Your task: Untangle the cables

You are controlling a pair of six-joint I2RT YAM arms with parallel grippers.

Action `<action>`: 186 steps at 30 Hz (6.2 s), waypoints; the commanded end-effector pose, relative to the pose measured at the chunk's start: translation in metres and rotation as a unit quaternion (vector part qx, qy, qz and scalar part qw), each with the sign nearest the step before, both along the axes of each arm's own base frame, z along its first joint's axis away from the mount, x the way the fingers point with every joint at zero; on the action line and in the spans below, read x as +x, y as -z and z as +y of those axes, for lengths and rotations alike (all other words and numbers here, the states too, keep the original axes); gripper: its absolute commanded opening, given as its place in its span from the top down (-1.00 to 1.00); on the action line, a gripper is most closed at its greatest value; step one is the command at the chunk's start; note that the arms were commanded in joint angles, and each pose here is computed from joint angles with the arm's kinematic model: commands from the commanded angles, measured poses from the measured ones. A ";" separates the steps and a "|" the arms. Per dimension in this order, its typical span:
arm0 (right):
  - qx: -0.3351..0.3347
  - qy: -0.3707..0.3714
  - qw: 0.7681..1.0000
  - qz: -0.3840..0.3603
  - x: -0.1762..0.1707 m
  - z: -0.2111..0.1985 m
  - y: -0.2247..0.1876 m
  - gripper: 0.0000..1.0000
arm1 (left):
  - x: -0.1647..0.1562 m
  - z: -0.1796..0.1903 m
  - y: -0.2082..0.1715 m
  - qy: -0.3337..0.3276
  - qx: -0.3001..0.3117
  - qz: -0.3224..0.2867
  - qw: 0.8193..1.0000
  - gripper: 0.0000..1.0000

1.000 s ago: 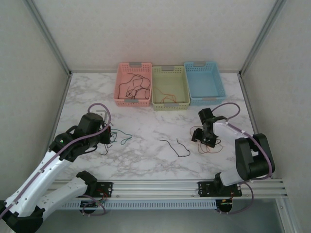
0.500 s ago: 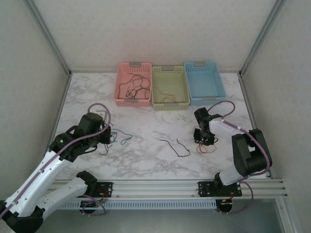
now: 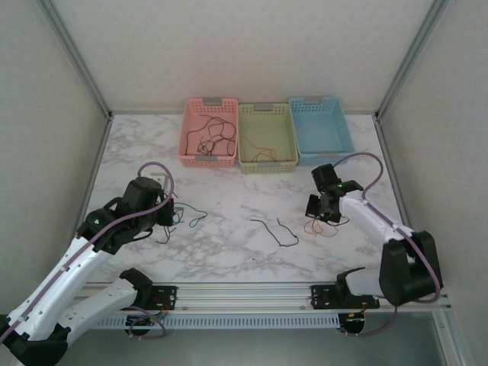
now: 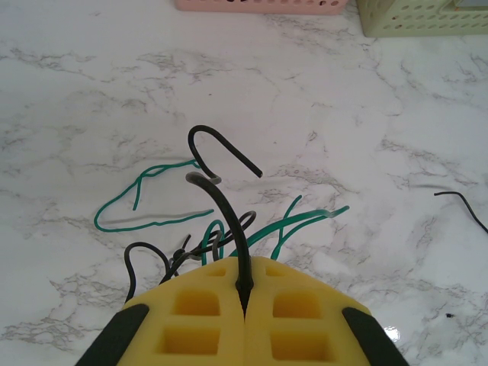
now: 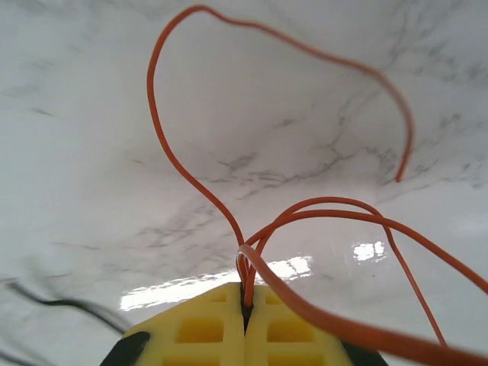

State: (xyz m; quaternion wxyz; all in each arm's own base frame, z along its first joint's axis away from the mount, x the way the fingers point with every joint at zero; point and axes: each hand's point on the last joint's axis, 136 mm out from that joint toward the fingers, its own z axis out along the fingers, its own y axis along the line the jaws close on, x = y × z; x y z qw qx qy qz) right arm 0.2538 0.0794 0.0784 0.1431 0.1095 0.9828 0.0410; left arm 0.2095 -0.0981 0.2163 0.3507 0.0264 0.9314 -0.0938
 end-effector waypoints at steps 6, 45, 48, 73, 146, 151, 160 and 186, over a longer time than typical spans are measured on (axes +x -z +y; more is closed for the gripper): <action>0.087 -0.033 0.984 -0.152 0.031 0.029 -0.134 1.00 | 0.001 -0.001 0.000 0.005 -0.004 -0.005 1.000 1.00; 0.152 -0.060 0.973 -0.164 0.314 0.193 -0.097 -0.23 | 0.002 -0.001 0.003 0.005 -0.001 -0.001 1.000 1.00; 0.157 -0.072 0.970 -0.173 0.305 0.191 -0.122 -0.24 | 0.002 -0.003 0.004 0.007 -0.002 0.001 1.000 1.00; 0.302 -0.489 0.734 -0.362 -0.022 0.230 -0.234 -0.24 | -0.006 -0.082 -0.068 0.192 -0.149 -0.037 0.969 1.00; 0.178 -0.206 0.906 -0.323 0.024 0.085 -0.159 1.00 | -0.003 0.011 -0.060 0.004 -0.018 -0.085 0.996 1.00; 0.135 -0.146 0.924 -0.328 0.048 0.063 -0.170 1.00 | -0.003 0.006 -0.056 0.014 -0.024 -0.082 0.996 1.00; 0.047 0.032 0.939 -0.338 0.145 0.006 -0.201 1.00 | -0.007 0.007 -0.047 0.022 -0.018 -0.080 0.996 1.00; 0.054 0.150 0.953 -0.257 0.353 -0.036 -0.107 1.00 | -0.016 0.008 -0.038 0.035 -0.024 -0.083 0.996 1.00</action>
